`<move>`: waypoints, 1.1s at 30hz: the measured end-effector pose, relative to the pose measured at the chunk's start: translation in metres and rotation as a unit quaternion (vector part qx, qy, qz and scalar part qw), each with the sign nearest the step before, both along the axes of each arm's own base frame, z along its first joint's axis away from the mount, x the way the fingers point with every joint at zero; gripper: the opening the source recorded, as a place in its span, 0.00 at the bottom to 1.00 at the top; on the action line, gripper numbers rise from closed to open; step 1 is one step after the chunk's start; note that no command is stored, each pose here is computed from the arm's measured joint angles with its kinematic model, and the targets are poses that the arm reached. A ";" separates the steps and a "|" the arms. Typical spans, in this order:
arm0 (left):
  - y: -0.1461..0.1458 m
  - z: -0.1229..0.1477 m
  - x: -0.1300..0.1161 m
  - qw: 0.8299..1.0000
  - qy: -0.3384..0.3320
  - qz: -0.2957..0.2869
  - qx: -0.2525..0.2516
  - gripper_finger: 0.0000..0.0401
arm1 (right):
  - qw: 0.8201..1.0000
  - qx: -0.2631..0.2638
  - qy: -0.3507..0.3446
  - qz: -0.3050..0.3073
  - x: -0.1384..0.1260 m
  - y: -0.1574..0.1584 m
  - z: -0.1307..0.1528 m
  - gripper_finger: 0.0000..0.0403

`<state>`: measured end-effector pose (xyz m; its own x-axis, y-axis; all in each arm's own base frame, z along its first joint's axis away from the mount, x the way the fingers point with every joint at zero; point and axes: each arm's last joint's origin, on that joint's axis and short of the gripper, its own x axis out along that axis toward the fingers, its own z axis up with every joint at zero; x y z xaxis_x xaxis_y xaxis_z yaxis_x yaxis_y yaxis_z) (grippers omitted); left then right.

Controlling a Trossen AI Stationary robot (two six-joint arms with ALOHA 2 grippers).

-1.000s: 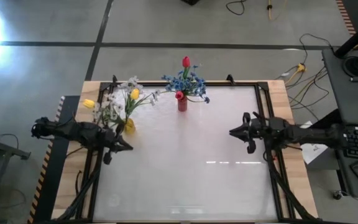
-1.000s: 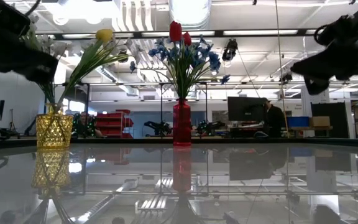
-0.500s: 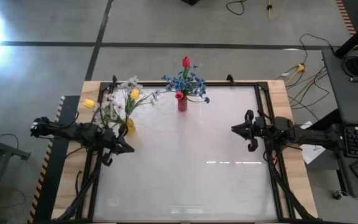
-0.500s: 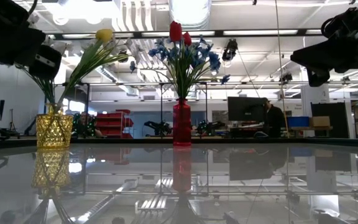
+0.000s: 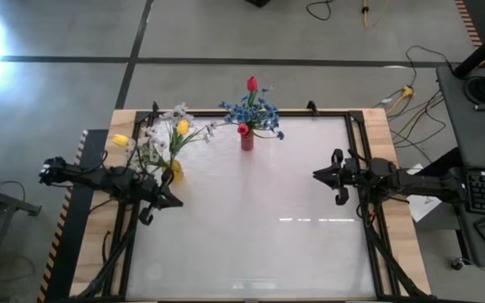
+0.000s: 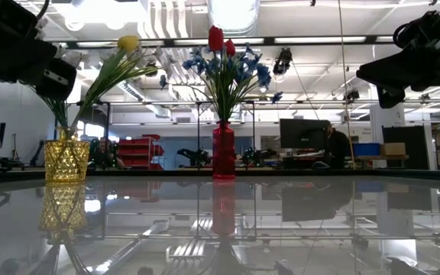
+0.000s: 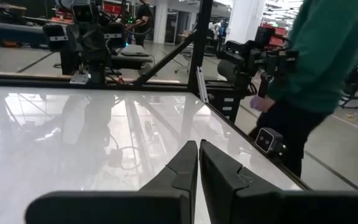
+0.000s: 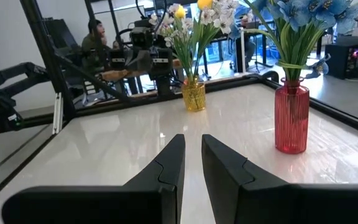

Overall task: Sort flowers into vase by color
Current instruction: Return to Home Position

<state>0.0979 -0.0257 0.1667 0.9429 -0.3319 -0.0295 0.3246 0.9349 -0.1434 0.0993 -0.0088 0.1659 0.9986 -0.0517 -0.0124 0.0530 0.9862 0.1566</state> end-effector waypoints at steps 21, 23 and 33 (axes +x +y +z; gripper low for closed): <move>-0.001 -0.002 0.002 1.000 0.016 0.000 0.004 0.01 | 1.000 0.000 0.000 0.000 0.000 0.000 0.000 0.12; -0.001 -0.002 0.002 1.000 0.016 0.000 0.004 0.01 | 1.000 0.000 0.000 0.000 0.000 0.000 0.000 0.12; -0.001 -0.002 0.002 1.000 0.016 0.000 0.004 0.01 | 1.000 0.000 0.000 0.000 0.000 0.000 0.000 0.12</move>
<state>0.1001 -0.0262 0.1642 0.9414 -0.3315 -0.0619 0.3200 0.9360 -0.1465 0.0993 -0.0088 0.1659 0.9986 -0.0518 -0.0124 0.0532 0.9862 0.1566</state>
